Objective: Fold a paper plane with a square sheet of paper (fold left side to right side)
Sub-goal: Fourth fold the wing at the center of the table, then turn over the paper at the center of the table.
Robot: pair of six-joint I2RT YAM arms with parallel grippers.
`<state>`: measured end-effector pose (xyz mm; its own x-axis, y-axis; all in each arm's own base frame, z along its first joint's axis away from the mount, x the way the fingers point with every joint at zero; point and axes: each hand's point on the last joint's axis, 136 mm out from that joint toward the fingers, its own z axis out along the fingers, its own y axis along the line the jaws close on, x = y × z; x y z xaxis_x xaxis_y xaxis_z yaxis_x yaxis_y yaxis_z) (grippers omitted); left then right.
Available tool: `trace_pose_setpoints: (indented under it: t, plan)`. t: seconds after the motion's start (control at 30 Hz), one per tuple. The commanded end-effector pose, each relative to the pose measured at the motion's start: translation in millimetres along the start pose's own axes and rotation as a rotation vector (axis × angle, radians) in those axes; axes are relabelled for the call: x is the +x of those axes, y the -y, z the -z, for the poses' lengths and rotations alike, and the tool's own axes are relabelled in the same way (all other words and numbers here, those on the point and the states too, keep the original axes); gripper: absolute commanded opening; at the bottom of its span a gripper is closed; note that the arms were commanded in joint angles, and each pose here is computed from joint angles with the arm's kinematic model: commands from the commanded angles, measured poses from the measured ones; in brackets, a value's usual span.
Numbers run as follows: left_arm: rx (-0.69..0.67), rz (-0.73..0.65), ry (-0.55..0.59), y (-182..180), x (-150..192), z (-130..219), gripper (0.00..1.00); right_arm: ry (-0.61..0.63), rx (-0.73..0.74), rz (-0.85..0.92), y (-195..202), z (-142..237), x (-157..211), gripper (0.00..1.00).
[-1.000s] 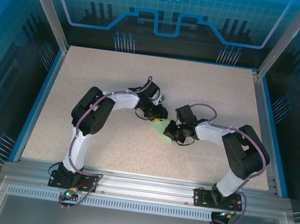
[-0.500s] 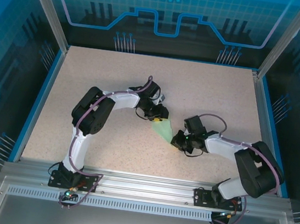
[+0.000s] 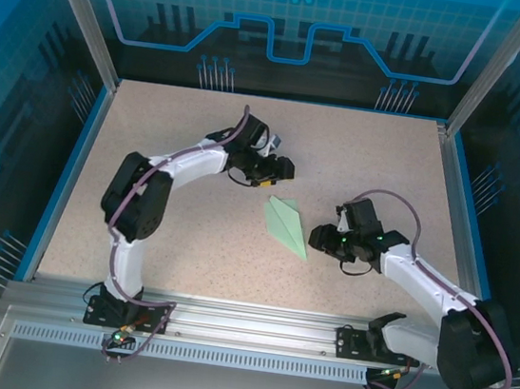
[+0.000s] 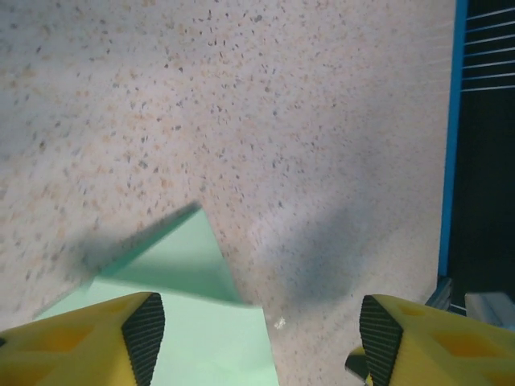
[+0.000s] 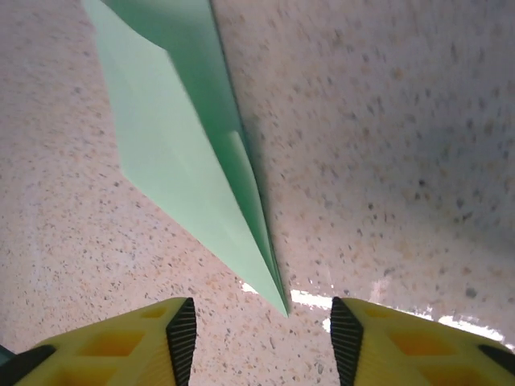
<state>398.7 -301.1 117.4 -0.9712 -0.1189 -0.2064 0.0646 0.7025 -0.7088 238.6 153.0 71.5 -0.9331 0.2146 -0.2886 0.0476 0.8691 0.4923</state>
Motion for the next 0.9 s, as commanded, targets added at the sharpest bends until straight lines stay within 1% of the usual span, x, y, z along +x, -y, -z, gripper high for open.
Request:
trace_pose_setpoints:
  t: [0.0,0.07,0.17,0.27,0.4,0.5,0.67,0.77,0.87]
  plan:
    - [-0.009,0.053,0.035,-10.6,17.5,13.9,0.72,0.023,0.02,0.107,3.2,10.8,-7.3,0.54]
    - [0.01,0.083,0.035,-17.8,30.6,14.0,0.72,0.036,0.012,0.135,1.7,13.1,-8.6,0.58]
    - [0.059,0.107,0.004,-18.1,46.7,3.4,0.71,0.047,-0.016,0.161,-3.4,16.9,-8.4,0.63]
    - [0.085,0.115,-0.022,-17.0,57.5,-11.1,0.68,0.057,-0.059,0.167,-10.1,20.1,-7.1,0.63]
    - [0.089,0.131,-0.039,-20.0,57.9,-27.7,0.61,0.067,-0.079,0.154,-11.6,24.3,-2.7,0.64]
    - [0.077,0.13,-0.054,-22.2,56.6,-38.4,0.6,0.072,-0.073,0.14,-8.3,28.8,2.1,0.64]
    - [0.023,0.145,-0.079,-35.8,58.4,-52.3,0.6,0.098,-0.055,0.128,-1.9,40.1,7.6,0.64]
    - [0.035,0.147,-0.09,-34.8,59.5,-58.4,0.6,0.111,-0.049,0.123,0.6,43.6,9.7,0.64]
    - [0.065,0.139,-0.105,-28.7,60.0,-65.9,0.55,0.108,-0.047,0.116,1.9,43.5,11.1,0.64]
